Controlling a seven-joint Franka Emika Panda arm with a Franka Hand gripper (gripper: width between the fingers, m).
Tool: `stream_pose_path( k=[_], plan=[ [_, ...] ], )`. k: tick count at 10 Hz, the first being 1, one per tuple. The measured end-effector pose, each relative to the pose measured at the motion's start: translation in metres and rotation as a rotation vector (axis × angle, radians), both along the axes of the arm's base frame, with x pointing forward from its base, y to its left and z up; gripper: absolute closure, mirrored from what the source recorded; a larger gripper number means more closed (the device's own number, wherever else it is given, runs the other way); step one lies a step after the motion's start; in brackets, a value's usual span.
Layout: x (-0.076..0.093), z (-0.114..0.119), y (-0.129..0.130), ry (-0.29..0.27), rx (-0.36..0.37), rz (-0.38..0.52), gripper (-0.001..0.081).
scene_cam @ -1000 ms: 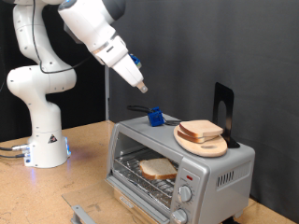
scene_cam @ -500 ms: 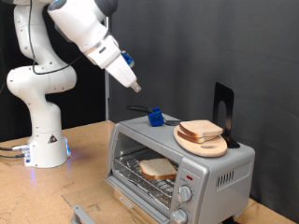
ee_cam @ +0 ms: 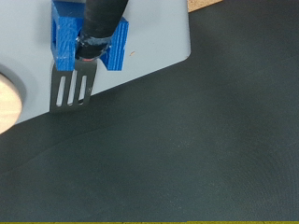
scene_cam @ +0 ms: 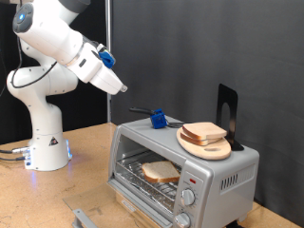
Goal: Make a piece of toast with the oven
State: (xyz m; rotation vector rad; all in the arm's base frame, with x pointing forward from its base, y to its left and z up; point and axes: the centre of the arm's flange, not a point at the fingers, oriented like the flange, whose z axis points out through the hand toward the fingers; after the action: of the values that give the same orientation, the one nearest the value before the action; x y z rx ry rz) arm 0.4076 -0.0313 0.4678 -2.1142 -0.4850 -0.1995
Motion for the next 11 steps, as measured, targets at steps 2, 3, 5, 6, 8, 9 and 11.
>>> stream_pose_path(
  k=[2, 3, 5, 6, 8, 9, 11],
  plan=[
    [-0.01, -0.008, 0.003, 0.222, 0.0, -0.018, 0.0124],
    [-0.013, -0.011, 0.001, 0.344, 0.034, -0.052, 0.0124],
    [-0.015, -0.016, -0.018, 0.524, 0.163, -0.172, 0.0124],
    [-0.016, -0.018, -0.025, 0.595, 0.208, -0.209, 0.0124],
    [-0.018, -0.021, -0.023, 0.65, 0.152, -0.216, 0.0124],
    [-0.017, -0.022, -0.02, 0.762, 0.13, -0.272, 0.0124],
    [-0.007, -0.021, -0.021, 0.94, 0.17, -0.442, 0.0124]
  ],
)
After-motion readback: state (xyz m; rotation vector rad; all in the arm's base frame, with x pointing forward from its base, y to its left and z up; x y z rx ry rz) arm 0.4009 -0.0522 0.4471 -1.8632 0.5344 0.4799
